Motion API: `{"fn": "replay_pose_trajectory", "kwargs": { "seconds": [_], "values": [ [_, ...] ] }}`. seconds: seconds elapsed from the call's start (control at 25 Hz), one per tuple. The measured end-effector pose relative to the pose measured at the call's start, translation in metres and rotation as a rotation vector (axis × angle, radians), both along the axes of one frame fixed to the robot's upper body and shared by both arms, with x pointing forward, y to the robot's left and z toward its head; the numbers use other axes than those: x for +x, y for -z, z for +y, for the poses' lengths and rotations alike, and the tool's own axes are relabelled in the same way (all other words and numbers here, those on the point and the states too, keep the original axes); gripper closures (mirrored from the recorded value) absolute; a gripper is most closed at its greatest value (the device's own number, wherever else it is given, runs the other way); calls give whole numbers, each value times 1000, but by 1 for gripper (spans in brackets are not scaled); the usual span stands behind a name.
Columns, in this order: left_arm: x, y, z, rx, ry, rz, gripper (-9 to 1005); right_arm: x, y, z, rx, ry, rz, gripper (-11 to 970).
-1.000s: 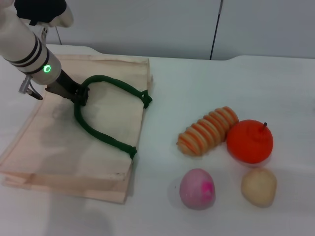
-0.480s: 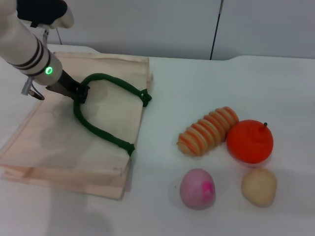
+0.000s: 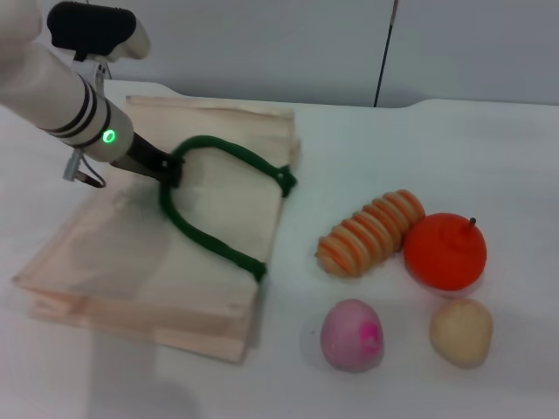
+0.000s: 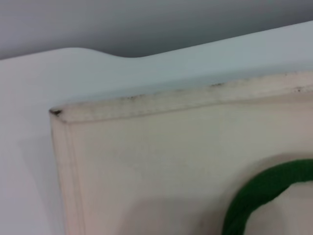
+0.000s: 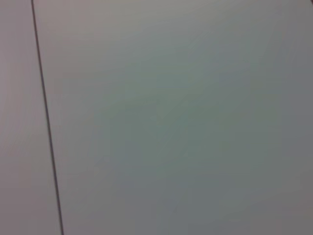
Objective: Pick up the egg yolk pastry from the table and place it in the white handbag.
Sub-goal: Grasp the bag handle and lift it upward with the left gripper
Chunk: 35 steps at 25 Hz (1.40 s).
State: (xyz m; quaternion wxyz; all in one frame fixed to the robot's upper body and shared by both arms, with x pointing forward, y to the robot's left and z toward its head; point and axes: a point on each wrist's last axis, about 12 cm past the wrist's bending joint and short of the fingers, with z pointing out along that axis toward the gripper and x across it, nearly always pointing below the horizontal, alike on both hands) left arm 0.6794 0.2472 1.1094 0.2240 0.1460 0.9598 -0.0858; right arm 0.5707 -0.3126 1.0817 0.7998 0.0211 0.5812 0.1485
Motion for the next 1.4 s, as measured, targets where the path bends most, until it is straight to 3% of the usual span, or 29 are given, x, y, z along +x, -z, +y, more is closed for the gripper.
{"fn": "replay_pose_trajectory", "kwargs": {
  "seconds": [0.2, 0.44, 0.64, 0.96, 1.36, 1.4],
  "values": [
    [-6, -1, 5, -132, 3, 11, 859, -4, 3, -5, -3, 15, 8, 106],
    [-21, -15, 57, -274, -107, -48, 860, -6, 4, -8, -9, 24, 11, 105],
    [-47, -46, 92, -416, -108, -182, 861, -4, 2, -7, -10, 20, 8, 105],
    [-68, -65, 97, -670, 70, -285, 862, -2, 4, -3, -63, -68, 44, 105],
    [-78, -68, 91, -835, 227, -354, 862, -13, -22, -34, -155, -500, 96, 104],
    [-78, -68, 91, -835, 227, -354, 861, -13, -22, -34, -155, -500, 96, 104]
  ]
}}
